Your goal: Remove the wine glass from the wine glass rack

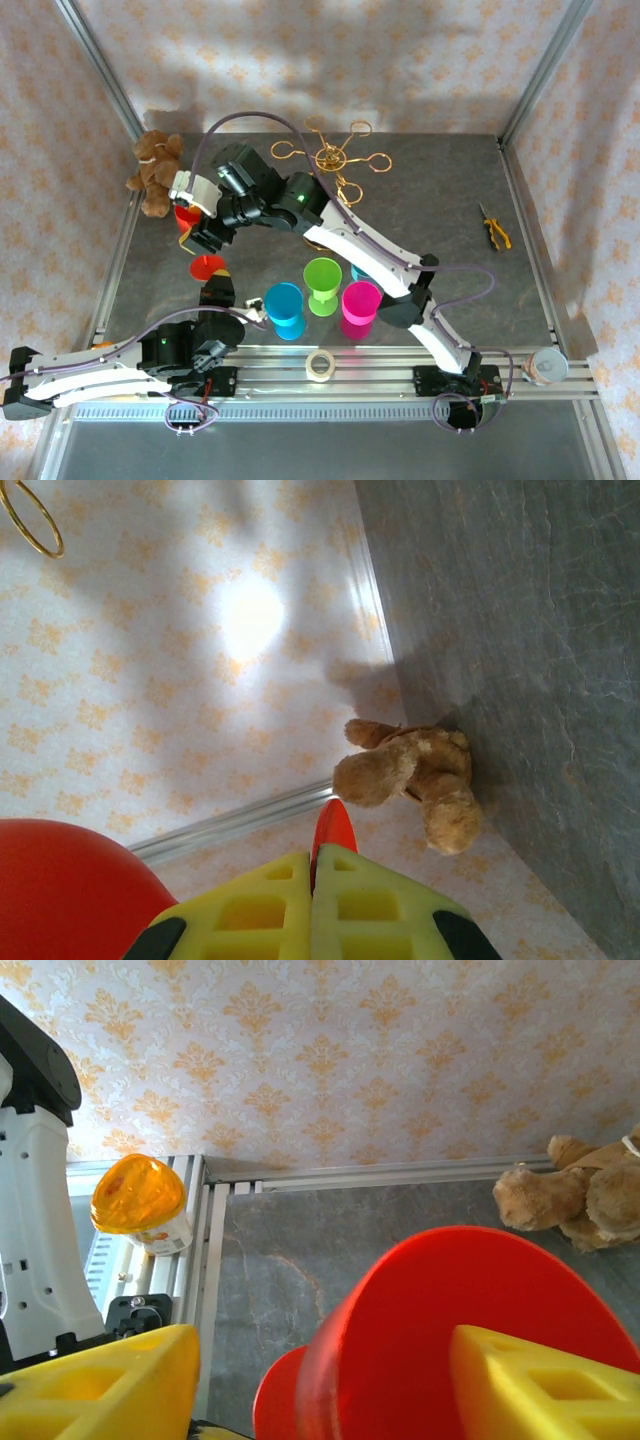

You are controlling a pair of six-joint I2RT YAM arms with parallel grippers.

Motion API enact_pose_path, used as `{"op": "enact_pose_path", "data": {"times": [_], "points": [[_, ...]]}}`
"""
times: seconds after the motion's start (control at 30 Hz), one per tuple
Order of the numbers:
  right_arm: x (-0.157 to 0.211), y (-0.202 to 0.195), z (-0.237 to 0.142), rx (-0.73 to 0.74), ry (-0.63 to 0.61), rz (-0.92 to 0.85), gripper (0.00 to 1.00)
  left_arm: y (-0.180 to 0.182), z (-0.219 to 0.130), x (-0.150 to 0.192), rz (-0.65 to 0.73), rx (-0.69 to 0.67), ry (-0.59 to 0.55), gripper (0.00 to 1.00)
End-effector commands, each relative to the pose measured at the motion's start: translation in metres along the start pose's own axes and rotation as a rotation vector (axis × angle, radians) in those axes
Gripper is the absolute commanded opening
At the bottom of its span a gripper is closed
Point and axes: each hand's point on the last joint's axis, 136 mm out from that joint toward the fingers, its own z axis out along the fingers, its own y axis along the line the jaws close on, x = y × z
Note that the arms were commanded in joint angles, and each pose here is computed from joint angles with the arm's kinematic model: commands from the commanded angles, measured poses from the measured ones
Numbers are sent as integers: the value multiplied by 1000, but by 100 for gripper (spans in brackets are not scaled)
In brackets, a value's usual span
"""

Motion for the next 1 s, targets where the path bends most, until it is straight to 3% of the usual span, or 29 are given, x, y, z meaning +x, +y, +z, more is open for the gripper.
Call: {"op": "enact_pose_path", "data": {"times": [0.0,0.3,0.97], "points": [[-5,8,-13,-11,-1,-21,59,14,-2,6,-39,-25,21,0],[2,12,-33,7,53,-37,39,15,-3,7,-59,-30,19,0],[23,20,-56,11,155,-21,25,19,-3,8,-70,-34,18,0]]}}
